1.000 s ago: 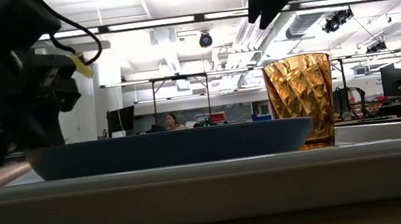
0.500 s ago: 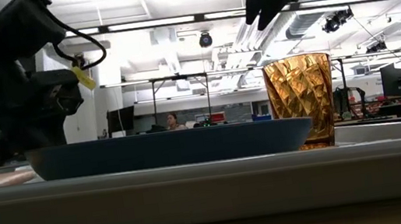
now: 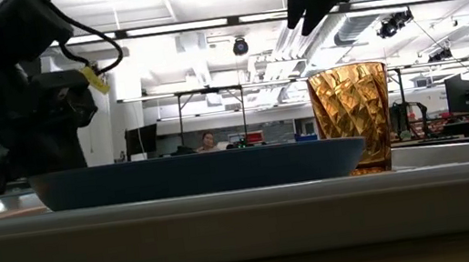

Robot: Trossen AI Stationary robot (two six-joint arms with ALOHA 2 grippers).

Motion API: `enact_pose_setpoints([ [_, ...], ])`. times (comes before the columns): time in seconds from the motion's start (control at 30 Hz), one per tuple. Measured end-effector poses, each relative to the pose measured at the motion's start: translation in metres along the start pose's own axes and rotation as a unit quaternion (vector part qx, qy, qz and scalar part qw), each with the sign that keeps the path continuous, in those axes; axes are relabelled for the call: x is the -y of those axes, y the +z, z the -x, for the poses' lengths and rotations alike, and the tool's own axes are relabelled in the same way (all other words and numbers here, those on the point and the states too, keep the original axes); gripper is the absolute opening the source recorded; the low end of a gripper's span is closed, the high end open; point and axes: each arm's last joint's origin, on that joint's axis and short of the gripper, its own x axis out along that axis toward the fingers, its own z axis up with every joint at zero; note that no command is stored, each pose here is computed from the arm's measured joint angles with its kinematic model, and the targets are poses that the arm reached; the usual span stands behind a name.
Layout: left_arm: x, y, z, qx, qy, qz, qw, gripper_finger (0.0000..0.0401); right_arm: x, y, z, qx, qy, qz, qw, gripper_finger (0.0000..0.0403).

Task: Pick and place plate/cup/fork/spoon on tray
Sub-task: Put the orange fork on the gray serving tray to the left of the blue plate

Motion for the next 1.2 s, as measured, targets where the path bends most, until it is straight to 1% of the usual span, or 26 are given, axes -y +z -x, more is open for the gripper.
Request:
enact_pose_setpoints([
  [0.17,-0.001,0.004,0.007,0.008,-0.009,-0.006,1.0,0.0173,0.0,0.0,0.0,0.0,0.0,0.0,1.0,0.0206],
  [0.27,-0.002,0.007,0.014,-0.012,-0.028,-0.036,0.999,0.0179,0.0,0.0,0.0,0.001,0.001,0.0,1.0,0.0206],
  [0.37,-0.001,0.007,0.024,-0.064,-0.083,-0.063,0.992,0.0174,0.0,0.0,0.0,0.002,0.001,0.0,1.0,0.0206],
  [0.43,0.002,0.004,0.031,-0.113,-0.134,-0.084,0.981,0.0161,0.0,0.001,0.0,0.003,0.002,-0.001,1.0,0.0206],
  [0.47,0.004,0.001,0.034,-0.134,-0.146,-0.095,0.976,0.0149,0.0,0.001,0.0,0.003,0.001,0.0,1.0,0.0206],
  [0.53,0.007,-0.006,0.04,-0.166,-0.129,-0.125,0.97,0.0112,0.0,0.001,0.0,0.003,0.002,0.0,1.0,0.0206],
  [0.6,0.012,-0.014,0.043,-0.178,-0.109,-0.164,0.964,0.0058,0.0,0.001,0.0,0.004,0.002,0.0,1.0,0.0206],
  [0.63,0.018,-0.017,0.044,-0.177,-0.113,-0.181,0.961,0.003,0.0,0.001,0.0,0.005,0.002,0.0,1.0,0.0206],
  [0.67,0.024,-0.019,0.043,-0.175,-0.119,-0.194,0.958,0.0016,-0.001,0.001,0.0,0.005,0.003,0.0,1.0,0.0206],
  [0.73,0.036,-0.025,0.042,-0.177,-0.122,-0.22,0.951,0.0011,-0.001,0.001,0.0,0.005,0.003,0.0,1.0,0.0206],
  [0.8,0.051,-0.031,0.039,-0.185,-0.123,-0.256,0.941,0.0004,-0.001,0.001,0.0,0.005,0.003,0.0,1.0,0.0206],
  [0.9,0.068,-0.041,0.032,-0.204,-0.115,-0.312,0.921,0.0001,-0.001,0.001,0.0,0.006,0.003,0.008,1.0,0.0206],
  [1.0,0.079,-0.052,0.018,-0.229,-0.093,-0.36,0.9,0.0,-0.001,0.001,0.0,0.006,0.003,0.012,1.0,0.0206],
  [1.07,0.084,-0.058,0.009,-0.244,-0.076,-0.381,0.889,0.0,-0.001,0.001,0.0,0.006,0.003,0.013,1.0,0.0206],
  [1.2,0.092,-0.065,-0.004,-0.264,-0.054,-0.406,0.873,0.0,-0.001,0.001,0.0,0.006,0.003,0.023,1.0,0.0206],
])
